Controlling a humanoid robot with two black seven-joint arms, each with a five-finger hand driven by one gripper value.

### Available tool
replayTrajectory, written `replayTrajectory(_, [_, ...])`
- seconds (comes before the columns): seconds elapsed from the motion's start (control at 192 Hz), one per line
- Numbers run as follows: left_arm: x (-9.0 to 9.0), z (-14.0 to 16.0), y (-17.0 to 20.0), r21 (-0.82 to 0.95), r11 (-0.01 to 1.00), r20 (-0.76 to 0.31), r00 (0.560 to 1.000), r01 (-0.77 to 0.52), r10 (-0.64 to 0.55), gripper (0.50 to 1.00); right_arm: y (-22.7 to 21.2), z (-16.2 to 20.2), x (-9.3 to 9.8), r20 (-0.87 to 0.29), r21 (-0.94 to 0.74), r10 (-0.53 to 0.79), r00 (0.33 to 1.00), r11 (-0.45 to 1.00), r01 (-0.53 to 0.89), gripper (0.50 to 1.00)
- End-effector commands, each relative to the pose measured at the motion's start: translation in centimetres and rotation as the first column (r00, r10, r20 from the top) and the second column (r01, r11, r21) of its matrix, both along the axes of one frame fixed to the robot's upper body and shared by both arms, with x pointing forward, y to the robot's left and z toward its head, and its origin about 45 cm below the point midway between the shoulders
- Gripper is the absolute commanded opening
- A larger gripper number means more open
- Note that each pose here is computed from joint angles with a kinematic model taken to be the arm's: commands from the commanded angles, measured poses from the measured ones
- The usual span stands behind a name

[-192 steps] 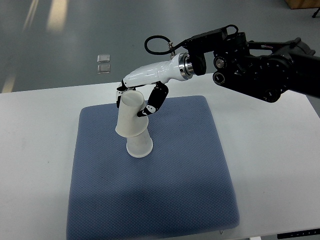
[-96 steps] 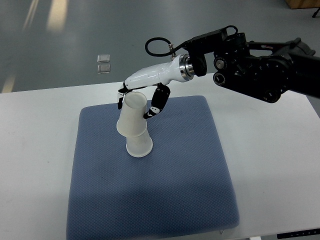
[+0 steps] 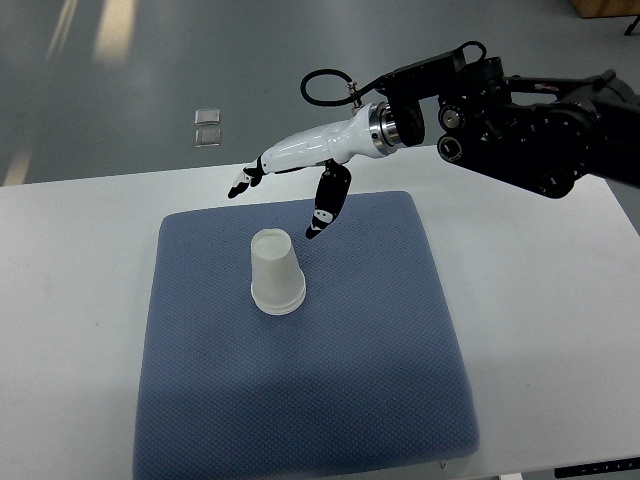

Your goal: Stack paper cups

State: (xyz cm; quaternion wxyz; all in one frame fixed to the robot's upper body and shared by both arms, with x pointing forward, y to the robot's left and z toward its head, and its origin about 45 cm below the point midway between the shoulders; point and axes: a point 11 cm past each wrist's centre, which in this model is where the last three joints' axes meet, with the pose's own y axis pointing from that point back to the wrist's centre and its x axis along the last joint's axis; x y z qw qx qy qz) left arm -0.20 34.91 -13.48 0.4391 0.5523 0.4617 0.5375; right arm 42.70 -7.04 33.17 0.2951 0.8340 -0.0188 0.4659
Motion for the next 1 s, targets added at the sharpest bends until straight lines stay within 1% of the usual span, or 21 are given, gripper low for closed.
replayTrajectory(0.0, [0.0, 0.0, 0.0, 0.0, 1.0, -0.001, 1.0, -0.002, 0.002, 1.0, -2.3, 2.5, 1.6, 0.02, 0.097, -0.085, 0.996, 0.992, 0.082, 0.901])
replayTrajectory(0.11, [0.0, 0.0, 0.0, 0.0, 1.0, 0.0, 1.0, 0.0, 0.0, 1.0, -5.4, 2.7, 3.0, -0.085, 0.243, -0.204, 0.975, 0.945, 0.219, 0.901])
replayTrajectory(0.256, [0.0, 0.0, 0.0, 0.0, 1.0, 0.0, 1.0, 0.0, 0.0, 1.0, -10.9, 2.1, 4.9, -0.219, 0.356, -0.394, 0.893, 0.819, 0.449, 0.901])
replayTrajectory(0.345, [0.0, 0.0, 0.0, 0.0, 1.0, 0.0, 1.0, 0.0, 0.0, 1.0, -14.5, 1.0, 5.9, -0.331, 0.442, -0.504, 0.798, 0.665, 0.603, 0.901])
replayTrajectory(0.355, [0.0, 0.0, 0.0, 0.0, 1.0, 0.0, 1.0, 0.0, 0.0, 1.0, -14.5, 1.0, 5.9, -0.331, 0.442, -0.504, 0.798, 0.664, 0.603, 0.901])
replayTrajectory(0.454, [0.0, 0.0, 0.0, 0.0, 1.0, 0.0, 1.0, 0.0, 0.0, 1.0, -17.7, -1.3, 6.3, -0.476, 0.47, -0.582, 0.659, 0.465, 0.75, 0.901])
replayTrajectory(0.486, [0.0, 0.0, 0.0, 0.0, 1.0, -0.001, 1.0, 0.0, 0.0, 1.0, -18.2, -1.8, 6.3, -0.51, 0.473, -0.587, 0.629, 0.42, 0.775, 0.901])
replayTrajectory(0.533, [0.0, 0.0, 0.0, 0.0, 1.0, 0.0, 1.0, 0.0, 0.0, 1.0, -19.5, -3.1, 6.3, -0.586, 0.463, -0.599, 0.545, 0.305, 0.832, 0.901])
replayTrajectory(0.543, [0.0, 0.0, 0.0, 0.0, 1.0, 0.0, 1.0, 0.0, 0.0, 1.0, -19.5, -3.2, 6.3, -0.586, 0.463, -0.599, 0.545, 0.305, 0.832, 0.901])
replayTrajectory(0.6, [0.0, 0.0, 0.0, 0.0, 1.0, 0.0, 1.0, 0.0, 0.0, 1.0, -20.8, -5.1, 6.0, -0.668, 0.433, -0.603, 0.437, 0.162, 0.887, 0.901])
replayTrajectory(0.616, [0.0, 0.0, 0.0, 0.0, 1.0, 0.0, 1.0, 0.0, 0.0, 1.0, -21.0, -5.4, 6.0, -0.68, 0.429, -0.602, 0.419, 0.137, 0.893, 0.901])
replayTrajectory(0.621, [0.0, 0.0, 0.0, 0.0, 1.0, 0.0, 1.0, 0.0, 0.0, 1.0, -21.2, -5.8, 5.9, -0.693, 0.421, -0.601, 0.398, 0.112, 0.9, 0.901])
replayTrajectory(0.626, [0.0, 0.0, 0.0, 0.0, 1.0, 0.0, 1.0, 0.0, 0.0, 1.0, -21.2, -5.8, 5.9, -0.693, 0.421, -0.601, 0.398, 0.112, 0.9, 0.901])
replayTrajectory(0.632, [0.0, 0.0, 0.0, 0.0, 1.0, 0.0, 1.0, 0.0, 0.0, 1.0, -21.3, -6.1, 5.9, -0.704, 0.415, -0.599, 0.381, 0.089, 0.905, 0.901])
replayTrajectory(0.642, [0.0, 0.0, 0.0, 0.0, 1.0, 0.0, 1.0, 0.0, 0.0, 1.0, -21.3, -6.1, 5.9, -0.704, 0.415, -0.599, 0.381, 0.088, 0.905, 0.901])
replayTrajectory(0.668, [0.0, 0.0, 0.0, 0.0, 1.0, 0.0, 1.0, 0.0, 0.0, 1.0, -21.9, -6.9, 5.7, -0.737, 0.395, -0.588, 0.332, 0.023, 0.918, 0.901])
replayTrajectory(0.72, [0.0, 0.0, 0.0, 0.0, 1.0, 0.0, 1.0, 0.0, 0.0, 1.0, -22.3, -8.1, 5.3, -0.786, 0.36, -0.557, 0.267, -0.063, 0.931, 0.901])
replayTrajectory(0.809, [0.0, 0.0, 0.0, 0.0, 1.0, 0.0, 1.0, -0.001, 0.001, 1.0, -22.2, -10.1, 4.6, -0.831, 0.307, -0.517, 0.207, -0.114, 0.945, 0.901])
replayTrajectory(0.914, [0.0, 0.0, 0.0, 0.0, 1.0, 0.0, 1.0, 0.0, 0.0, 1.0, -21.3, -11.7, 3.9, -0.852, 0.276, -0.489, 0.188, -0.114, 0.954, 0.903])
replayTrajectory(0.94, [0.0, 0.0, 0.0, 0.0, 1.0, 0.0, 1.0, 0.0, 0.0, 1.0, -20.9, -12.0, 3.7, -0.858, 0.272, -0.478, 0.187, -0.114, 0.956, 0.917])
replayTrajectory(0.997, [0.0, 0.0, 0.0, 0.0, 1.0, 0.0, 1.0, 0.0, 0.0, 1.0, -20.0, -12.8, 3.4, -0.872, 0.258, -0.455, 0.179, -0.116, 0.959, 0.921])
